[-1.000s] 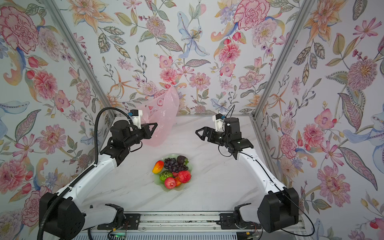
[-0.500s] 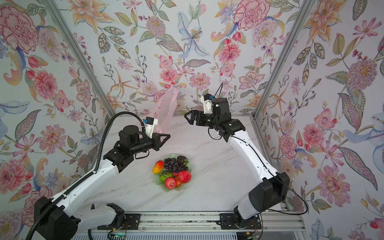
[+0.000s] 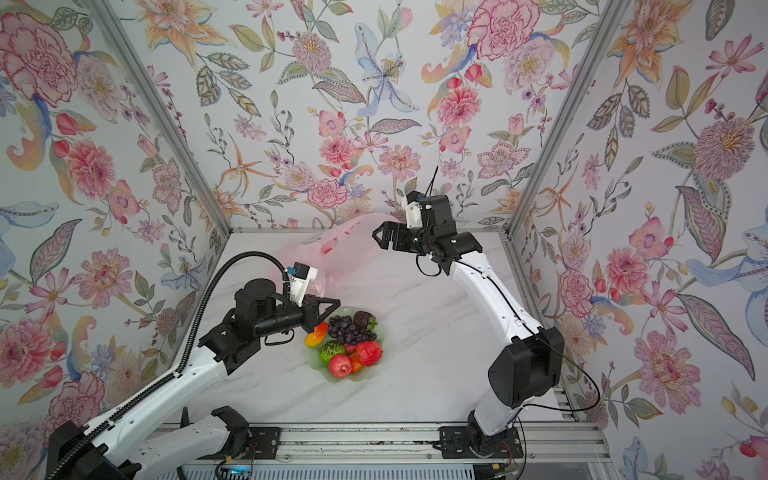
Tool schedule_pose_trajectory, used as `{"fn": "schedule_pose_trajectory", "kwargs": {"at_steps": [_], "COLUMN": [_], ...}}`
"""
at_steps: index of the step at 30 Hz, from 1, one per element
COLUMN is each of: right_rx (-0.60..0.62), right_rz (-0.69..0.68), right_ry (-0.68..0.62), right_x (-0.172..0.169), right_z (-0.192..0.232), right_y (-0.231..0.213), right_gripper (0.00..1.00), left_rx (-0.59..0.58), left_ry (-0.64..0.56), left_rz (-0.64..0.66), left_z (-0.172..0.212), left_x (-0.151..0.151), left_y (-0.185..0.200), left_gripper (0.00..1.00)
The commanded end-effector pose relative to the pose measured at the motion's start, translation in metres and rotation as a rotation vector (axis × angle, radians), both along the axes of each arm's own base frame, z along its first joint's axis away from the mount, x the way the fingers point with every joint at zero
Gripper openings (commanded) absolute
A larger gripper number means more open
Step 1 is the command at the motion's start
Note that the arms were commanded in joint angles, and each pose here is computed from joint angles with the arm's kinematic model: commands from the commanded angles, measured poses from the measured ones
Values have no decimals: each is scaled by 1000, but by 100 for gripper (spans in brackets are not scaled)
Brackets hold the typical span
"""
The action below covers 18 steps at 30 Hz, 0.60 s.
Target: Place the fruits into the plastic bag
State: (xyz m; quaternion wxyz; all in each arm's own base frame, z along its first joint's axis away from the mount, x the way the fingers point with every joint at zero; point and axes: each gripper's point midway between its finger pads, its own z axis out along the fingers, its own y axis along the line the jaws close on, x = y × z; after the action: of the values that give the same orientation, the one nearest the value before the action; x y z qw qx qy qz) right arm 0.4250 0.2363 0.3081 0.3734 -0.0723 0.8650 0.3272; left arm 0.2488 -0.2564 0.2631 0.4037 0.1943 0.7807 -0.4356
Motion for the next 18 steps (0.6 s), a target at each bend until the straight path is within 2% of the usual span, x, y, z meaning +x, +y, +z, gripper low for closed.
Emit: {"fn": "schedule_pose_trajectory", "kwargs": {"at_steps": [1, 9, 18], "right_rx": [-3, -20, 5], "right_rz": [-29, -81, -4], "right_ry": [41, 67, 28], "right_x": [5, 18, 46], "right_z": [-20, -47, -36], "right_y": [-11, -25, -2], "right_gripper": [88, 86, 86], "left_rx": [1, 2, 21], "left_ry": [2, 19, 51], "left_rz": [24, 27, 20], "left_z": [-1, -5, -14], "left_x": [-2, -7, -17], "left_y": [4, 6, 12], "left_gripper": [0, 0, 0]}}
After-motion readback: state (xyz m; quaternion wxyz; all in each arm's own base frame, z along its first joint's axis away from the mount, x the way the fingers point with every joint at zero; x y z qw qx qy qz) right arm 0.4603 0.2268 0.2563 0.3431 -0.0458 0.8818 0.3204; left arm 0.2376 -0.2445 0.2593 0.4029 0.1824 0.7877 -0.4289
